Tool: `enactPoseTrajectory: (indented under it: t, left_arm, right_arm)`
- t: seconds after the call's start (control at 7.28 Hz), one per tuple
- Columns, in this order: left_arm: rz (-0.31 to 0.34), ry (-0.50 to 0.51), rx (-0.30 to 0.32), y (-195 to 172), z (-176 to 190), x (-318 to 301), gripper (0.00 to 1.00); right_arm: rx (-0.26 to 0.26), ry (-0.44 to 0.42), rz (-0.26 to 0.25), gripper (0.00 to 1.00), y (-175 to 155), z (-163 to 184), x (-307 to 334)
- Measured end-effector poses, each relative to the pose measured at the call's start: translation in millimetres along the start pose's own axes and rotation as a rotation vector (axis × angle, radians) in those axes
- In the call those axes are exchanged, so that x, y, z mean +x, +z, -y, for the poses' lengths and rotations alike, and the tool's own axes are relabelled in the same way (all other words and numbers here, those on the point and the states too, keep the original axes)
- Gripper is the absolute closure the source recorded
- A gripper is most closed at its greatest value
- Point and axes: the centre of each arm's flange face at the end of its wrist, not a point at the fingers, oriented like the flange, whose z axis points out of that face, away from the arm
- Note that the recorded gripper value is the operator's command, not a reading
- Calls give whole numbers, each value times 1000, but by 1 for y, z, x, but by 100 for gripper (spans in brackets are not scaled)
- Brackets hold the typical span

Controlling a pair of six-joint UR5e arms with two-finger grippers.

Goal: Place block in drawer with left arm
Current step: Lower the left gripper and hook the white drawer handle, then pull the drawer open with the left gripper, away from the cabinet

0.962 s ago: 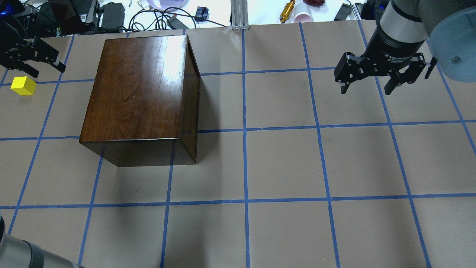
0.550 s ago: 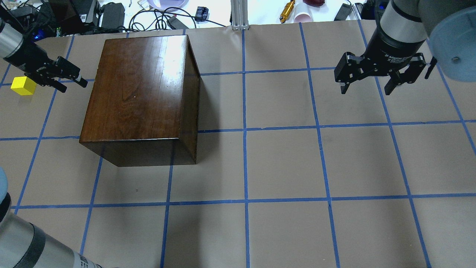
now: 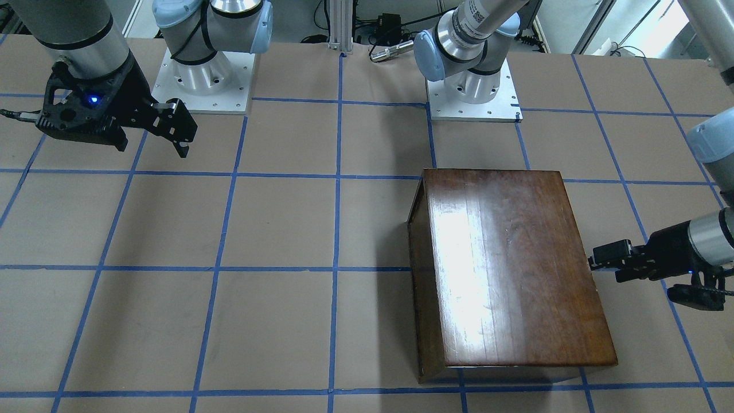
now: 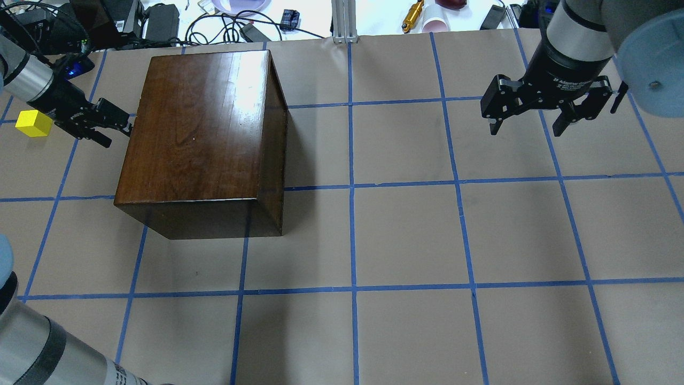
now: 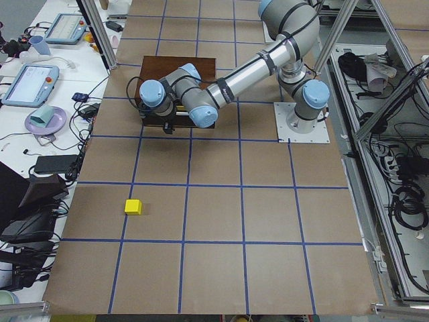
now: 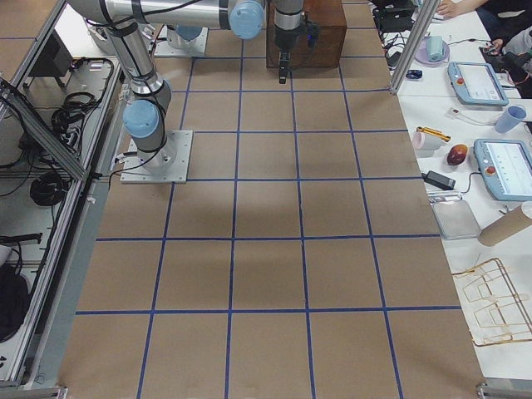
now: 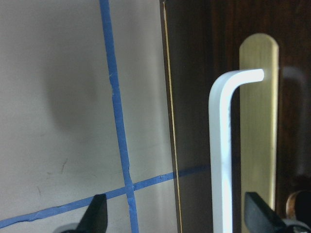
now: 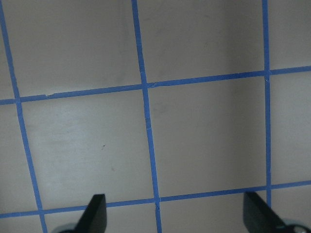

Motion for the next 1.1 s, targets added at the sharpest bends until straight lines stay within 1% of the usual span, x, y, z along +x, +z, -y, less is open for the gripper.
enactPoseTrajectory:
  t: [0.41,0.69,1.1]
  left_arm:
    - [-14,-6,-18,14,3,-7,0]
    - [-13,-5,-18,17,5,-10,0]
    - [10,48,-1,14,10,-14,0]
  right_arm:
    - [0,-1,0,0,0,0,0]
    - [0,-1,0,0,0,0,0]
    - [-1,-1,0,0,0,0,0]
